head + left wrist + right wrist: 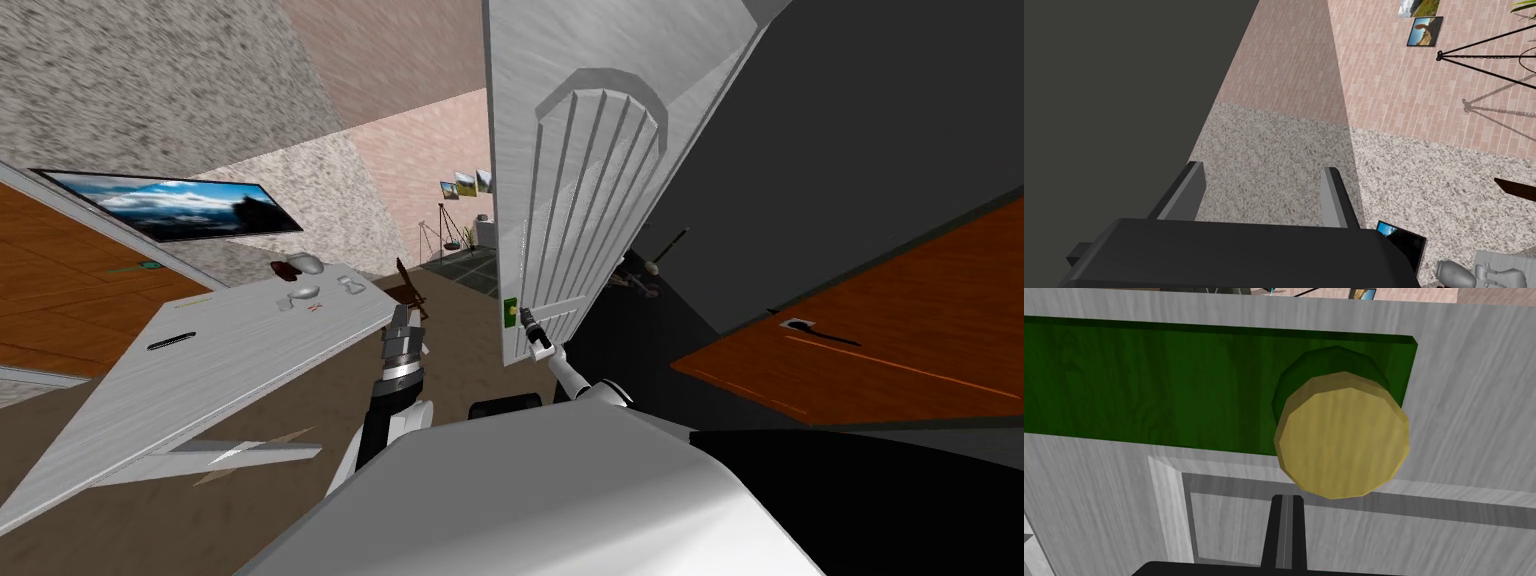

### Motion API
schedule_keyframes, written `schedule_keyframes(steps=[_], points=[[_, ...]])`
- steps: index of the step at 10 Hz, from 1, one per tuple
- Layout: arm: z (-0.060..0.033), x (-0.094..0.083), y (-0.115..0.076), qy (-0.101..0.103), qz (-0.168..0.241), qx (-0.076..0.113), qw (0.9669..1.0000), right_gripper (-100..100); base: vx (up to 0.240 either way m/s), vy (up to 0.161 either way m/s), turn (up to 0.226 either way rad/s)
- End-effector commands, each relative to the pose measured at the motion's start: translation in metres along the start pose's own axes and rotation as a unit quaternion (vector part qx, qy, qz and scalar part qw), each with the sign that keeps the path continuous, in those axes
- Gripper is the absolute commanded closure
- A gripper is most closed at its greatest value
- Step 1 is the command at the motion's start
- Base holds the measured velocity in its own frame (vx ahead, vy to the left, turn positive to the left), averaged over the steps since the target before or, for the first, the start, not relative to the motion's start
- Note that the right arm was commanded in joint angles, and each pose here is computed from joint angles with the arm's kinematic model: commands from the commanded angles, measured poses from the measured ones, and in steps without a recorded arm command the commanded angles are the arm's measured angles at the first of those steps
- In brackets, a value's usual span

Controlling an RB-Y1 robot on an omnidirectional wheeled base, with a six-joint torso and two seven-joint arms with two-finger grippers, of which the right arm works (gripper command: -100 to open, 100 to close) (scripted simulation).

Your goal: Push the door open

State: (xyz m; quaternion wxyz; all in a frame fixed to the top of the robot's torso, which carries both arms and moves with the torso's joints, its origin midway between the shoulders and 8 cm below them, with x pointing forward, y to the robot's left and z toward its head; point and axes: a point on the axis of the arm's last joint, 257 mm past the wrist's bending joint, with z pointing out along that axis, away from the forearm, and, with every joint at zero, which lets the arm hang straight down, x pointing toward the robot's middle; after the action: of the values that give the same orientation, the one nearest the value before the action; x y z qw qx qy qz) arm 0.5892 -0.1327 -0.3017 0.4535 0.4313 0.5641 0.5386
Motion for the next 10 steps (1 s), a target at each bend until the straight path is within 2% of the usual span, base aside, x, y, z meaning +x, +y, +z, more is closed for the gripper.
schedule_keyframes(steps=[1, 2, 3, 4, 5, 6, 7, 8, 9, 10], points=[[-0.0012, 0.012, -0.001, 0.009, -0.003, 0.001, 1.0, -100, -0.201, -0.029, -0.099], [-0.0015, 0.024, 0.0, 0.017, -0.003, 0.001, 0.9998, -100, -0.183, -0.086, -0.181], [-0.0015, 0.024, 0.0, 0.017, -0.003, 0.001, 0.9998, -100, -0.136, -0.064, -0.047], [-0.0022, 0.054, 0.002, 0.035, 0.003, 0.0, 0.9994, -100, -0.174, -0.053, -0.202], [-0.0036, 0.053, -0.004, 0.034, 0.002, 0.005, 0.9994, -100, -0.177, -0.049, -0.115], [-0.0022, 0.054, 0.002, 0.035, 0.003, 0.0, 0.9994, -100, -0.095, -0.015, 0.01], [-0.0027, 0.077, 0.005, 0.047, 0.011, -0.002, 0.9988, -100, -0.095, -0.014, -0.118], [-0.0029, 0.092, 0.008, 0.054, 0.017, -0.004, 0.9984, -100, -0.133, -0.033, -0.133], [-0.003, 0.097, 0.009, 0.056, 0.02, -0.005, 0.9982, -100, -0.119, -0.028, -0.057], [-0.0022, 0.09, 0.009, 0.054, 0.017, -0.003, 0.9984, -100, -0.046, -0.008, -0.003]])
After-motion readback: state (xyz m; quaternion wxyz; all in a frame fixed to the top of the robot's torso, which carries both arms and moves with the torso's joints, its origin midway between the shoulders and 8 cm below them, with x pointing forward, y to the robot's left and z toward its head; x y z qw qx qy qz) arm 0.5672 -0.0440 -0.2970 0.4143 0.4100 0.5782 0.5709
